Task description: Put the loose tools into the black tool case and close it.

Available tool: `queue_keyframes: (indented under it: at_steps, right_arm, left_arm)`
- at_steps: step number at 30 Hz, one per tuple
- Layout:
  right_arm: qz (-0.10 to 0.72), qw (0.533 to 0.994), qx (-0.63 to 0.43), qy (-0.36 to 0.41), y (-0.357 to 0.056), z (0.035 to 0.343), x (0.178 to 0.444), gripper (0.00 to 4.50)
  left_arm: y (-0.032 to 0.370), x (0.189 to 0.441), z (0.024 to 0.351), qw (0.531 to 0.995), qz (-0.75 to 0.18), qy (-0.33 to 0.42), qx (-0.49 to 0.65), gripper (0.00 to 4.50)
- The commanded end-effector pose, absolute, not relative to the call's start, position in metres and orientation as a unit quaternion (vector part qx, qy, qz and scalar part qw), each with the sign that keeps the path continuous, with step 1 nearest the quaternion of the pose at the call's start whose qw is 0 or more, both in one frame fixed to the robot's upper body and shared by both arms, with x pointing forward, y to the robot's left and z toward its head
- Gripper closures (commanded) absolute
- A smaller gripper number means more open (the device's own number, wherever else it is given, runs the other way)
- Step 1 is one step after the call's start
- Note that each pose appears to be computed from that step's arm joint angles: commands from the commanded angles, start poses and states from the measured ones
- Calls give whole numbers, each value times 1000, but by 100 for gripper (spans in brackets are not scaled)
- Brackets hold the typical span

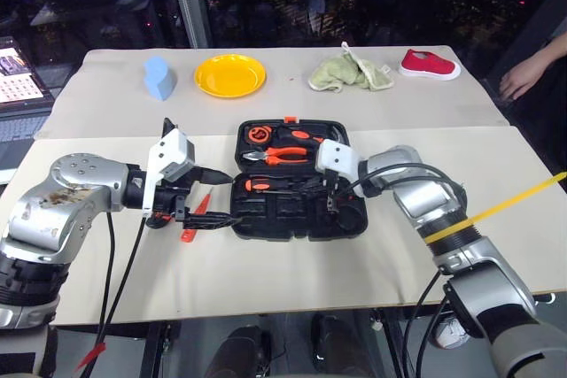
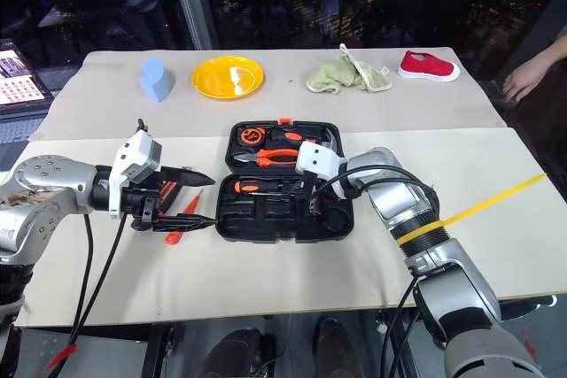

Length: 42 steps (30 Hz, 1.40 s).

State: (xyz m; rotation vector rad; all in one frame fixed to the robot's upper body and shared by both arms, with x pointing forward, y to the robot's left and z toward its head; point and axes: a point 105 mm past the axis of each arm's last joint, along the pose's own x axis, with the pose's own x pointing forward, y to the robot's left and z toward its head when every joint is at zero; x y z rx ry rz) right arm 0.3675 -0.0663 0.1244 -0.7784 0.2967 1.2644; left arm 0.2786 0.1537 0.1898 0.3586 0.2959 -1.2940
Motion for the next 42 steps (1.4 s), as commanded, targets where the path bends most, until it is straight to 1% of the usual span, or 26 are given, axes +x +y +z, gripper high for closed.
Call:
queue_keyframes:
  at_steps: [1, 2, 4, 7, 9, 11, 13, 15, 17, 18, 19, 22, 25, 29, 31, 34, 38, 41, 42]
  right_arm:
    - [575, 715, -343, 203, -74, 91, 363, 447]
    - [575, 718, -338, 198, -73, 95, 363, 447]
    - [578, 736, -310, 165, -65, 116, 364, 447]
    - [581, 782, -209, 88, -57, 176, 361, 447]
    - [581, 794, -173, 46, -63, 207, 351, 447]
    - [579, 806, -125, 13, -76, 236, 334, 447]
    - [573, 814, -96, -5, -91, 251, 315, 447]
    - [564, 821, -90, -5, -104, 253, 299, 447]
    - [562, 820, -106, 18, -121, 237, 275, 391]
    - [569, 814, -114, 26, -125, 232, 263, 378]
    - [576, 808, -121, 29, -127, 229, 255, 346]
    - [588, 797, -139, 26, -125, 226, 247, 238]
    - [596, 791, -138, 10, -121, 229, 247, 130]
    - [608, 785, -121, -8, -117, 236, 247, 1]
    - [609, 784, -117, -11, -117, 237, 248, 1]
    - [613, 781, -116, -11, -117, 236, 247, 1]
    - [616, 779, -119, -10, -117, 234, 244, 1]
    - [610, 783, -118, -13, -117, 235, 244, 1]
    - [603, 789, -118, -18, -117, 234, 243, 1]
  left_arm:
    - [152, 280, 201, 773, -598, 113, 176, 0]
    - [151, 280, 201, 773, -598, 113, 176, 0]
    - [151, 281, 200, 773, -599, 113, 176, 0]
    - [150, 283, 200, 774, -598, 110, 177, 0]
    - [149, 285, 201, 775, -597, 106, 177, 0]
    - [150, 287, 201, 778, -594, 104, 175, 0]
    - [151, 288, 200, 782, -588, 107, 175, 0]
    - [154, 289, 199, 787, -581, 113, 172, 0]
    - [164, 288, 200, 805, -558, 127, 157, 0]
    - [174, 287, 202, 819, -538, 132, 148, 0]
    - [183, 284, 202, 830, -521, 138, 142, 0]
    - [208, 274, 200, 854, -478, 154, 138, 0]
    - [248, 250, 188, 885, -404, 192, 127, 0]
    - [287, 218, 174, 915, -314, 225, 118, 0]
    - [299, 206, 167, 921, -286, 238, 119, 0]
    - [292, 200, 165, 917, -289, 248, 120, 0]
    - [268, 209, 169, 903, -322, 251, 132, 0]
    - [253, 219, 172, 898, -330, 265, 121, 0]
    - [239, 226, 170, 889, -338, 285, 117, 0]
